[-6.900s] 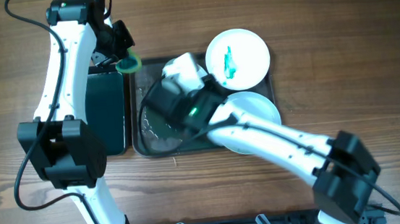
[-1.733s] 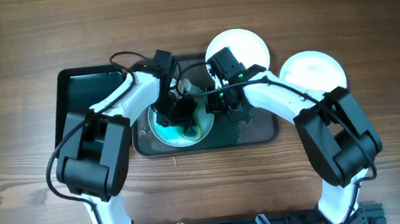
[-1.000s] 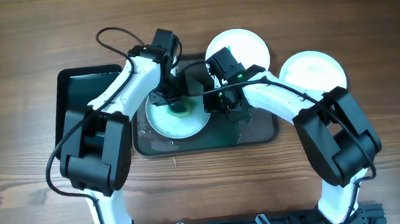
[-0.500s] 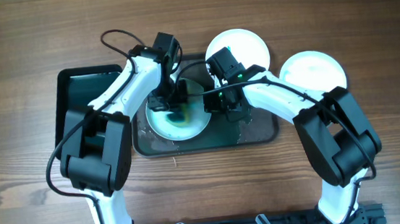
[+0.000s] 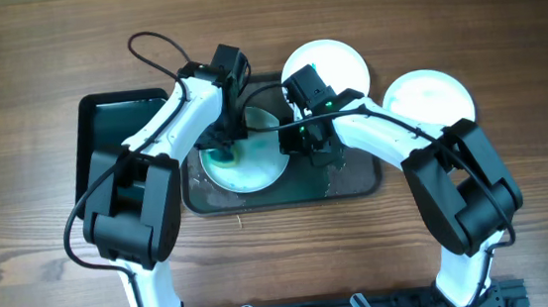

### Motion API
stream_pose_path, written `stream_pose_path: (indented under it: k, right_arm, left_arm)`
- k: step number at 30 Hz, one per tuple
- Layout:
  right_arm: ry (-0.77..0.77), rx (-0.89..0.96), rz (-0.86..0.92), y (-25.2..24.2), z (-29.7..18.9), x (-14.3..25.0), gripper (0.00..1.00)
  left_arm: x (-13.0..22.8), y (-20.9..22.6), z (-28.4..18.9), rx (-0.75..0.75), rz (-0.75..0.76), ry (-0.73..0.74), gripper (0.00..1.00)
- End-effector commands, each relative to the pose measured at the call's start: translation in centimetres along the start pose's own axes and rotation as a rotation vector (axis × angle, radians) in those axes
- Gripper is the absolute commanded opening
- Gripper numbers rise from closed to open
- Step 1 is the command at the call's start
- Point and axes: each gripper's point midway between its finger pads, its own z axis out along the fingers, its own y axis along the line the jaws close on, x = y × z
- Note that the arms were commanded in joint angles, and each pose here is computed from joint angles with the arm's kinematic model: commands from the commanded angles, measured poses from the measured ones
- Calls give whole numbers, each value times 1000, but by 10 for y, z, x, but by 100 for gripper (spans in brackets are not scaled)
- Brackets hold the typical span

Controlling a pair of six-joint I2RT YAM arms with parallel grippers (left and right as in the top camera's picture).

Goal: Clean dirty plates on tray and stack at the side
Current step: 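Scrub the lower-right plate with the sponge in the left gripper, then lift the plate with the right gripper and stack it on the first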

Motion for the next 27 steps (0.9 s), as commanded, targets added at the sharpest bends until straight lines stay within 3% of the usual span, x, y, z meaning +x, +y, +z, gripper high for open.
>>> stream_pose_path:
  k: [1,5,11,14,19,27]
  right_arm:
    - [15,30,2,-8,8,2,4]
    - [14,30,2,-8,8,2,4]
    - [20,19,0,-6,6,3,4]
    - [-23,-6,-66,6,-10,-6,4]
    - [-230,131,-195,10,-67,-28,4]
    - [-625,583,-374,7,-176,-38,4]
  left_arm:
    - [-8,26,-4,-144,-97,-41,4]
    - [-3,22,-35,-111,-91,24,4]
    - [-47,36,-109,-34,-172,-84,4]
    - [-63,46,-122,6,-221,-122,4]
    - [-73,53,-121,23,-253,-146,4]
    - [-79,48,-122,49,-255,-167,4]
